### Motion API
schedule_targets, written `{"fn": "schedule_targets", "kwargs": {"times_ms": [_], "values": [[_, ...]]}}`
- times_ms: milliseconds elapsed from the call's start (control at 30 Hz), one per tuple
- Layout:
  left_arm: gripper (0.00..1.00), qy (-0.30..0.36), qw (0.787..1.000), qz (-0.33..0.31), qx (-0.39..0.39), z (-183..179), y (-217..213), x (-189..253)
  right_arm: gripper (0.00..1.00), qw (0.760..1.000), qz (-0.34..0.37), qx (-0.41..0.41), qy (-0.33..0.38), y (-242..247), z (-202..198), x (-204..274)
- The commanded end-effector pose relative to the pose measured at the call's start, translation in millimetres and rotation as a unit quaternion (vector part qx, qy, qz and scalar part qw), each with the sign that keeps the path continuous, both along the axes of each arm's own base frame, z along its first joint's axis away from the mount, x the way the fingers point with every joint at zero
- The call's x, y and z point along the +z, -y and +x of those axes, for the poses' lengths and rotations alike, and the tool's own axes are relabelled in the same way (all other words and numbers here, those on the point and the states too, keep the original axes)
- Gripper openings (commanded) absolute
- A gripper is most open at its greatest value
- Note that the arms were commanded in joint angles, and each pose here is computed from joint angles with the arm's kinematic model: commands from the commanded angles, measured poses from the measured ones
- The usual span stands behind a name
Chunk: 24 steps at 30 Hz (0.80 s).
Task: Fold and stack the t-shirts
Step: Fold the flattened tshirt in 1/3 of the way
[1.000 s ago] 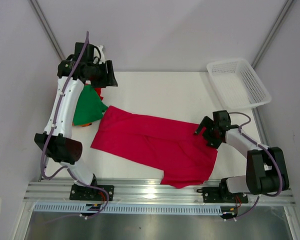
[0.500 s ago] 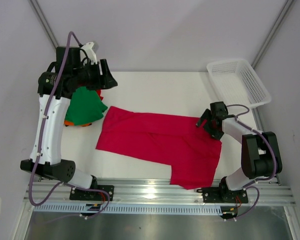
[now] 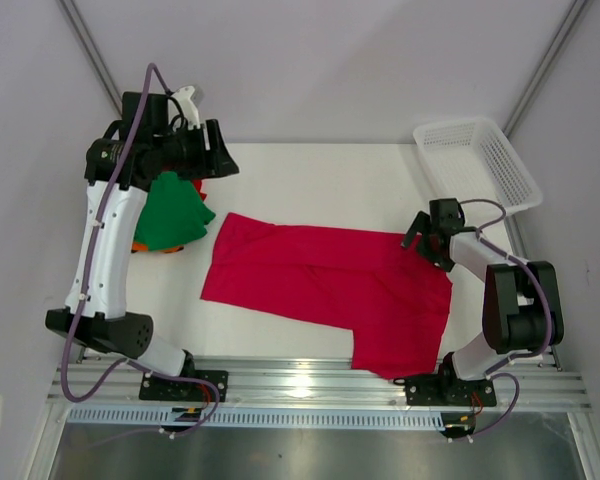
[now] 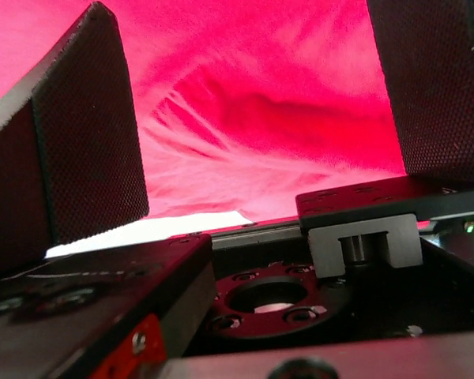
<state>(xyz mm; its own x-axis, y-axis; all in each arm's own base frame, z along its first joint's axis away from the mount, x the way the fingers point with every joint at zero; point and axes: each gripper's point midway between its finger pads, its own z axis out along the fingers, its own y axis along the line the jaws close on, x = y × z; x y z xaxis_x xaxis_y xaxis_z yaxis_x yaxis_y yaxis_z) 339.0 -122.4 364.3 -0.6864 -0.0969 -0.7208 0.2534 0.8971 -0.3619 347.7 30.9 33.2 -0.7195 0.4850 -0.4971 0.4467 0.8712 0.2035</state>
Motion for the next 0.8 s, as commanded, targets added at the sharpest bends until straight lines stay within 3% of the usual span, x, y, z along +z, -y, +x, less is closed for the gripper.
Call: {"fn": "schedule_targets", "kwargs": {"times_ms": [0,267,533,767], "values": [[0.65,0.001,1.0,-0.007,-0.013,5,6,-3,0.99,0.997,-0.023,0.012,0.075,11,37,28],[0.65,-0.006,1.0,-0.013,-0.019,1,9,-8,0.99,0.992,0.013,-0.011,0.121,6,58,48],[0.65,-0.005,1.0,-0.01,-0.015,-4,6,-11,0.99,0.986,0.082,0.006,0.143,-37,40,90],[0.65,-0.005,1.0,-0.007,-0.009,-8,4,-12,0.99,0.985,0.119,0.005,0.123,-52,46,64]]}}
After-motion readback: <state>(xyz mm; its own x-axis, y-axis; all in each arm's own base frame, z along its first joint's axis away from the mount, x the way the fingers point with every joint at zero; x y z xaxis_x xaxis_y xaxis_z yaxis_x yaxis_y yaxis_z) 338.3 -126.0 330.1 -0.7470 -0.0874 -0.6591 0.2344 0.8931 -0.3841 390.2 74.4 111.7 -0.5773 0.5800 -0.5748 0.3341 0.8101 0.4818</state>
